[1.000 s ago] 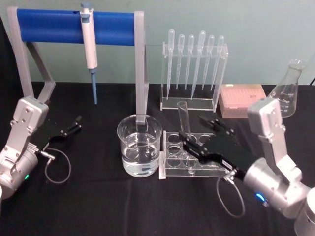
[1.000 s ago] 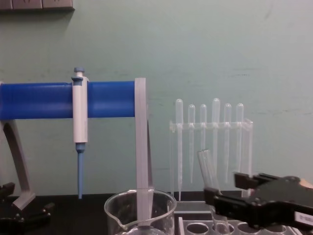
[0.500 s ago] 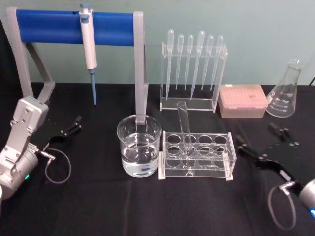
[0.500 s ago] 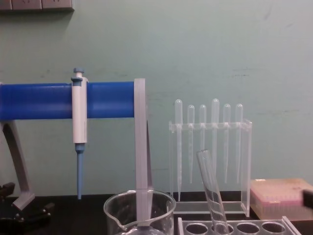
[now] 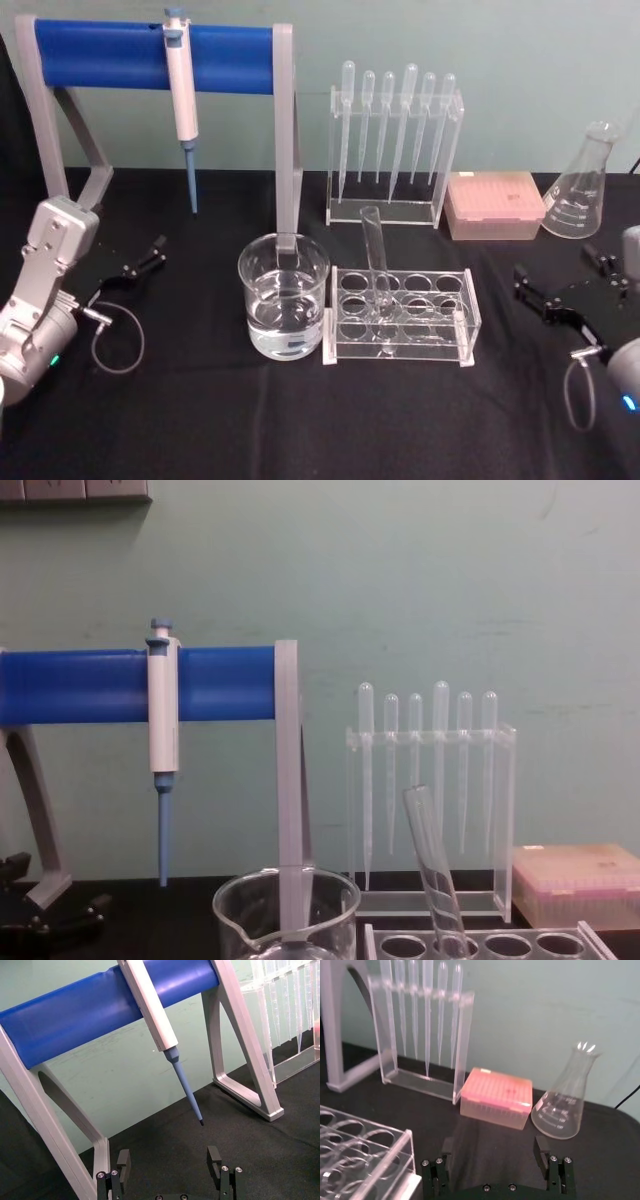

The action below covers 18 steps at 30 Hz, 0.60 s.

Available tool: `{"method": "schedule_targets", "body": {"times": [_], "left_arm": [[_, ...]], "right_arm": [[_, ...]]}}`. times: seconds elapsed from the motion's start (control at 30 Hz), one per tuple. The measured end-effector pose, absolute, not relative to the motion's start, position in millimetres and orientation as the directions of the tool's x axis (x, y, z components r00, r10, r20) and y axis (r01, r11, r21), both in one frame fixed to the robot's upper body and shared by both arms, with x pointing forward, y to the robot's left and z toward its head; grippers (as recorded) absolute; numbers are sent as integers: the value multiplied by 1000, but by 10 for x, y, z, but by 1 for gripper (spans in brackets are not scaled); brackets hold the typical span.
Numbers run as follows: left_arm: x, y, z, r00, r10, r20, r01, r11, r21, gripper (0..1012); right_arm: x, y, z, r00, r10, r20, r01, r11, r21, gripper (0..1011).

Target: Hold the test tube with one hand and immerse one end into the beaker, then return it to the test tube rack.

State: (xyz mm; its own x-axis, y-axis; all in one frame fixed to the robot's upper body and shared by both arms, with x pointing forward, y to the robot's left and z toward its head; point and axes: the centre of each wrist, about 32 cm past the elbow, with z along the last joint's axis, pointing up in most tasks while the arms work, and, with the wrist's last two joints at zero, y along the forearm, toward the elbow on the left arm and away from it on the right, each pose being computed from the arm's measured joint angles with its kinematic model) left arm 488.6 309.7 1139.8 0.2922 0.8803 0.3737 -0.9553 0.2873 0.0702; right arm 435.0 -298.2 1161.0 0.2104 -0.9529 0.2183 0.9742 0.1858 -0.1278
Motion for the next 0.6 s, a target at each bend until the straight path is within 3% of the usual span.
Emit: {"method": "schedule_targets", "body": {"times": [0.27, 0.6], "left_arm": [[4886, 3097, 11398, 292, 880, 374, -955, 287, 70, 1000], [4886, 3097, 11397, 292, 880, 374, -955, 287, 70, 1000]], "right_arm": [[4597, -2964, 11416, 272, -937, 219, 958, 242, -154, 1002], [4737, -2917, 11410, 300, -926, 228, 951, 270, -154, 1002]]}}
